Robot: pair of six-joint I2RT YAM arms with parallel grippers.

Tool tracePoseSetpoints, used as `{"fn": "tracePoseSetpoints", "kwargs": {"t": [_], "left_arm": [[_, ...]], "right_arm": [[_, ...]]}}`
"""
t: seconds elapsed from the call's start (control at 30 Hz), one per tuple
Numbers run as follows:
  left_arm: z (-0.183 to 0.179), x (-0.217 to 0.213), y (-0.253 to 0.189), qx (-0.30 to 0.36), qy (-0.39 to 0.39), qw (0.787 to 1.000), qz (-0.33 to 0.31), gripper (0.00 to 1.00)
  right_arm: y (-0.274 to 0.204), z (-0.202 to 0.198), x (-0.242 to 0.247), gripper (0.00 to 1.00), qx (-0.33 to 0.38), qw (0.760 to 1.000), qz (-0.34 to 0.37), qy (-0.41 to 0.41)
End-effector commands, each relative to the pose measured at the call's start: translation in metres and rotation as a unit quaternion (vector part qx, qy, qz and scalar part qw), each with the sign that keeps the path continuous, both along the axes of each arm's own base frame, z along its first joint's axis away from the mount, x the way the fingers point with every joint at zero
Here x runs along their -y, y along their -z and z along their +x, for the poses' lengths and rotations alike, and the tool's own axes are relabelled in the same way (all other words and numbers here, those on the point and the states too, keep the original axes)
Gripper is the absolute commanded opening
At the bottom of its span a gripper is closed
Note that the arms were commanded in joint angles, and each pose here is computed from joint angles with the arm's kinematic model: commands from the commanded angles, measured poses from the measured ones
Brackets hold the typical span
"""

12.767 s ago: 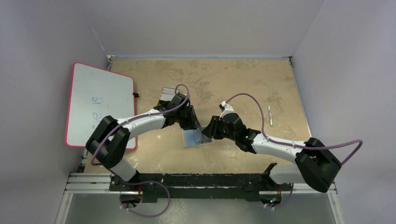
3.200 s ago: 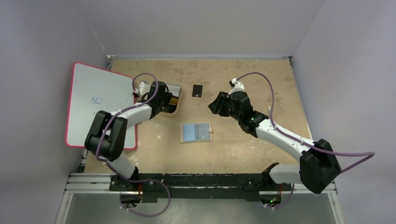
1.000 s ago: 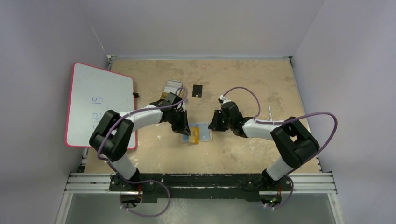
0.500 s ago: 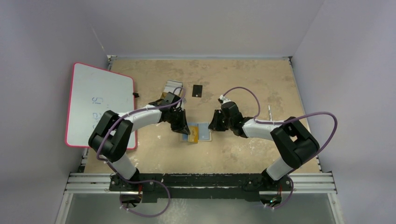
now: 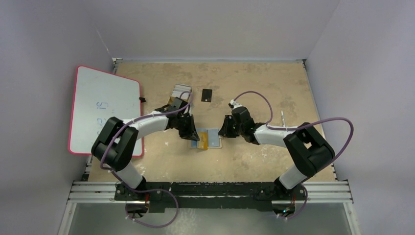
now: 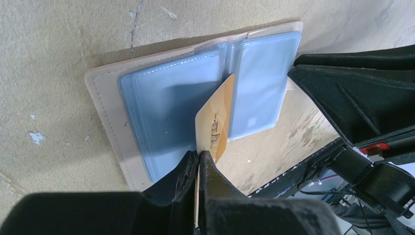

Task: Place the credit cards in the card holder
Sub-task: Insert the credit card into the card holder.

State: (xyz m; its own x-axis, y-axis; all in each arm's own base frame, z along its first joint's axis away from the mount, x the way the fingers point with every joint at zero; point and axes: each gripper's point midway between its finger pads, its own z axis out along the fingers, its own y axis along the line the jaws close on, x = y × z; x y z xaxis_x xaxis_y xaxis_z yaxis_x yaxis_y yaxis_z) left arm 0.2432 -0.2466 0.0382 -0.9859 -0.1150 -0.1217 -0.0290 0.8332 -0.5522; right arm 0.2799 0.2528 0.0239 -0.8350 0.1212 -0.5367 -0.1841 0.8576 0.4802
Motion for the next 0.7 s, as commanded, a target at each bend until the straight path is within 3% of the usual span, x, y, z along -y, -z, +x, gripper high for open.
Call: {"fn": "tracePoseSetpoints", "kwargs": {"t": [0.0, 0.47, 0.67], "left_arm": [[0.017, 0.003, -0.002, 0.017, -0.013, 1.0, -0.005, 0.0], [0.032, 0.018, -0.007, 0.034, 0.0, 0.999, -0.03, 0.0], [0.037, 0.009, -0.005, 0.042, -0.004, 0.999, 0.002, 0.0]], "right_arm": [[-0.004, 0.003, -0.003, 0.18, 0.007, 1.0, 0.004, -0.007], [0.002, 0.0, -0.005, 0.19, 0.003, 1.0, 0.008, -0.014], [0.003, 0.0, -0.006, 0.18, 0.001, 1.0, 0.008, -0.015]]}}
